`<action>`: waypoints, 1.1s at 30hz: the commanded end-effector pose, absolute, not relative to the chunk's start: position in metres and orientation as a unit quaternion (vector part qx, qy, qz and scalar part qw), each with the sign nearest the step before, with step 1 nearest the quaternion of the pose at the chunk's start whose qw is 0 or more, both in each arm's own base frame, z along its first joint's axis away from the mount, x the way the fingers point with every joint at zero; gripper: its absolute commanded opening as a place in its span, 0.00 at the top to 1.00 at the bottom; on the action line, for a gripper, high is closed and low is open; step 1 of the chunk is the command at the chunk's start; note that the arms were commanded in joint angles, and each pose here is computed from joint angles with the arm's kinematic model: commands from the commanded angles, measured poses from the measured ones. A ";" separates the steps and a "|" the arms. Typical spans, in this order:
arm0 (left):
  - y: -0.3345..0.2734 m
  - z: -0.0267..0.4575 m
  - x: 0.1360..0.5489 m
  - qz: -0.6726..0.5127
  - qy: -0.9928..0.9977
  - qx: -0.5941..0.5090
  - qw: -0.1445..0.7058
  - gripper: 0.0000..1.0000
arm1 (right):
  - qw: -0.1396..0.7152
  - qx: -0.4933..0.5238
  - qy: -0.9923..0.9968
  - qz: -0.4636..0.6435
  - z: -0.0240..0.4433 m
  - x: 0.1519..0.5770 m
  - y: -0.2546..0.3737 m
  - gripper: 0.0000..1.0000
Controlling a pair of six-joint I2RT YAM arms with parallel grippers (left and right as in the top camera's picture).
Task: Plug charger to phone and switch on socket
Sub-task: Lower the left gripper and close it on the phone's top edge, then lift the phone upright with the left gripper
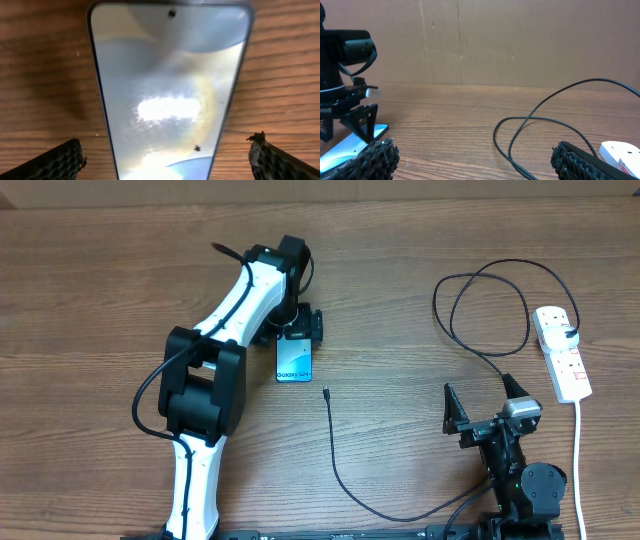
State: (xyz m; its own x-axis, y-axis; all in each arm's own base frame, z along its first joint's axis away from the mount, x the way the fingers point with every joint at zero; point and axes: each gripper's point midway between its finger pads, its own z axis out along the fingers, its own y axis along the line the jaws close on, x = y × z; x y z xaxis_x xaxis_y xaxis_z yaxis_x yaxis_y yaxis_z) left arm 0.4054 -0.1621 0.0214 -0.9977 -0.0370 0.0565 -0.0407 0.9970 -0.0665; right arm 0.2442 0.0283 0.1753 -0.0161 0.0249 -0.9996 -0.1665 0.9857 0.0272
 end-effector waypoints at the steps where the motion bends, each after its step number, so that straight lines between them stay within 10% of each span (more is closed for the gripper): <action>1: -0.166 0.021 0.406 0.044 -0.999 0.010 0.030 0.00 | 0.699 -0.053 0.709 0.073 0.173 0.244 0.031 0.00; 18: -0.159 -0.028 0.389 0.035 -0.999 0.013 0.038 0.01 | 0.699 -0.053 0.709 0.073 0.173 0.244 0.031 0.00; 22: -0.154 -0.038 0.379 0.029 -0.998 0.014 0.048 0.28 | 0.699 -0.053 0.709 0.073 0.173 0.244 0.031 0.00; 33: -0.141 -0.036 0.367 -0.006 -0.997 0.014 0.072 0.19 | 0.699 -0.053 0.709 0.073 0.173 0.244 0.031 0.00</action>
State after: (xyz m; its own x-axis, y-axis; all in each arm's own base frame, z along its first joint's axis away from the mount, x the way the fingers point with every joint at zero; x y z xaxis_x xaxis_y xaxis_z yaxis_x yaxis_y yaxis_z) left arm 0.3975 -0.1500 0.0000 -0.9994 -0.0338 0.0095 -0.0340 0.9990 -0.0301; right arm 0.2441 0.0283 0.1753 -0.0162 0.0249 -0.9996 -0.1669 0.9856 0.0272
